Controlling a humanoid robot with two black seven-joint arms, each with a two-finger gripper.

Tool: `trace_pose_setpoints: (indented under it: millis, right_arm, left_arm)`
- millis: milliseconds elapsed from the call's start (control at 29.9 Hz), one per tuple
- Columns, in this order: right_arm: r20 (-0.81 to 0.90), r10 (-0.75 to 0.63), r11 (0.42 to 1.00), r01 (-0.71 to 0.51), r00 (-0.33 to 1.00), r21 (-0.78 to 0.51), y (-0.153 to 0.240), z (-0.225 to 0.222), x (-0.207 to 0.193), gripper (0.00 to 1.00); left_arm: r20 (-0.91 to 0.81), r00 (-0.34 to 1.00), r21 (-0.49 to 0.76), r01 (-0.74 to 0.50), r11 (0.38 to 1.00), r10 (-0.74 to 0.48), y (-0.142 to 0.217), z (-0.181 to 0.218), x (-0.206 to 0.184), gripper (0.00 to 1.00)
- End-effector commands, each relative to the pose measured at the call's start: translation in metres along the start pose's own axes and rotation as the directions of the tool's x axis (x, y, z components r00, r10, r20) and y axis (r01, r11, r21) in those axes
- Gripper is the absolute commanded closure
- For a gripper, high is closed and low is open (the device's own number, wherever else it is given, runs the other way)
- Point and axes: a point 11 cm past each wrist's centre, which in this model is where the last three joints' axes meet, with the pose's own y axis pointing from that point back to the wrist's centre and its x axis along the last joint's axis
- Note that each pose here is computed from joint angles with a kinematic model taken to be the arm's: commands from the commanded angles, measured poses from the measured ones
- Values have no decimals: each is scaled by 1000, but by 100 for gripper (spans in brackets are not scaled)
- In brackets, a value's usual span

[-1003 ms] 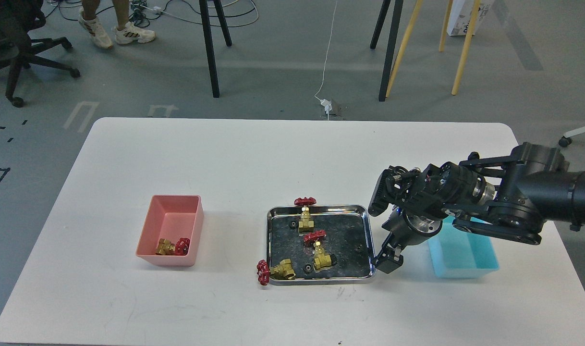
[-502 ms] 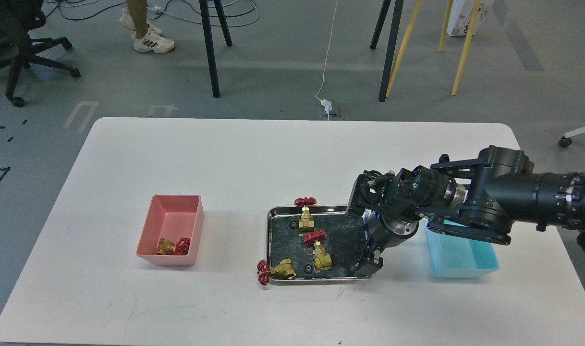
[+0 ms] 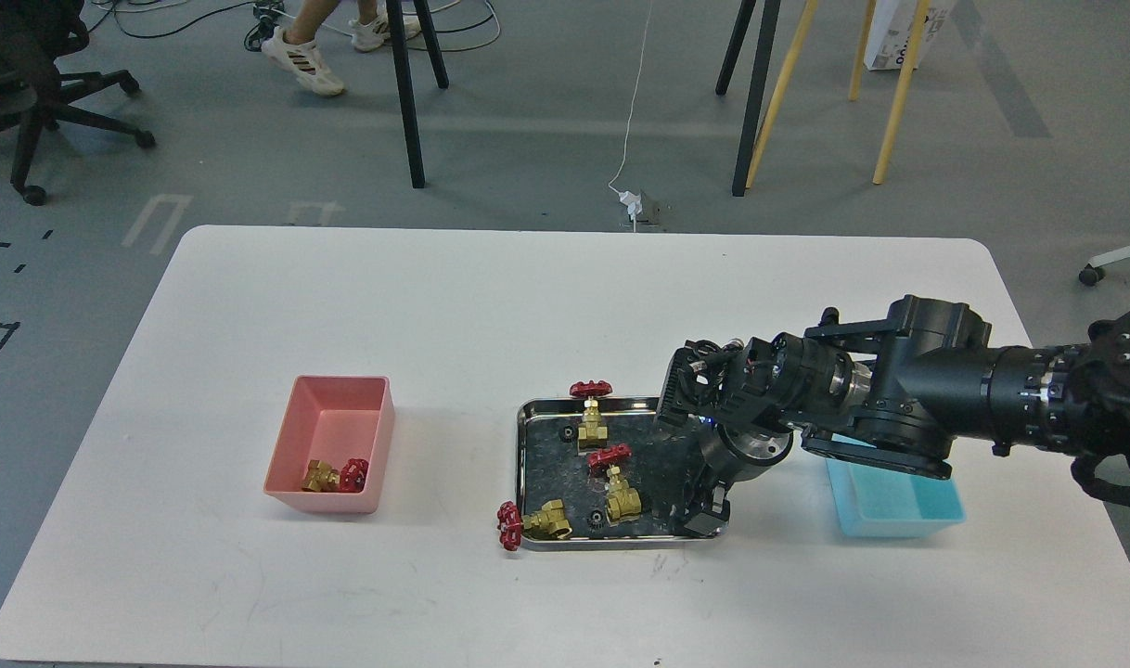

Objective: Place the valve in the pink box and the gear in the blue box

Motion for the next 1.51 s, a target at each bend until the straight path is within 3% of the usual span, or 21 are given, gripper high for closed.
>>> trace_pose_setpoints:
  millis: [0, 167, 234, 468, 535, 702, 903, 1037, 1171, 1271, 1472]
  right_arm:
    - [3, 1, 1000, -1, 1000, -11, -1, 4, -2, 15]
    - [-7, 10, 1000, -10, 1000, 3, -1, 2, 1, 25]
    - [-14, 5, 1000, -4, 1000, 4, -2, 1, 2, 33]
    - [-32, 0, 1000, 0, 999, -4, -2, -1, 7, 50]
    - [-35, 0, 1000, 0, 999, -9, -3, -1, 8, 59]
    - [-36, 0, 1000, 0, 999, -12, -2, 0, 8, 67]
    - [-38, -1, 999, 0, 999, -35, -2, 2, 10, 85]
    - [-26, 22, 998, -23, 999, -53, 5, 7, 19, 88]
    - [72, 169, 984, -163, 983, -78, 47, 31, 56, 88]
    - [222, 254, 963, -223, 941, -152, 101, 76, 24, 88]
    - [377, 251, 964, -195, 892, -180, 148, 81, -80, 88]
  left_arm:
    - [1, 1000, -9, -3, 1000, 3, -1, 4, 2, 0]
    - [1, 1000, -9, -3, 1000, 3, -1, 5, 2, 0]
    - [3, 1000, -9, -4, 1000, 4, -1, 5, 2, 0]
    - [5, 1000, -8, -4, 1000, 4, -1, 5, 3, 0]
    - [6, 1000, -7, -5, 1000, 5, 0, 4, 4, 0]
    - [14, 1000, 0, -18, 1000, 18, 2, 4, 12, 0]
    - [16, 1000, 0, -21, 1000, 21, 2, 4, 14, 0]
    - [16, 1000, 2, -16, 1000, 16, 2, 4, 13, 0]
    - [16, 1000, 4, -11, 1000, 11, 2, 2, 11, 0]
    - [17, 1000, 5, 0, 1000, 0, 1, 1, 5, 0]
    - [37, 999, 16, 19, 1000, -20, 1, -3, -3, 0]
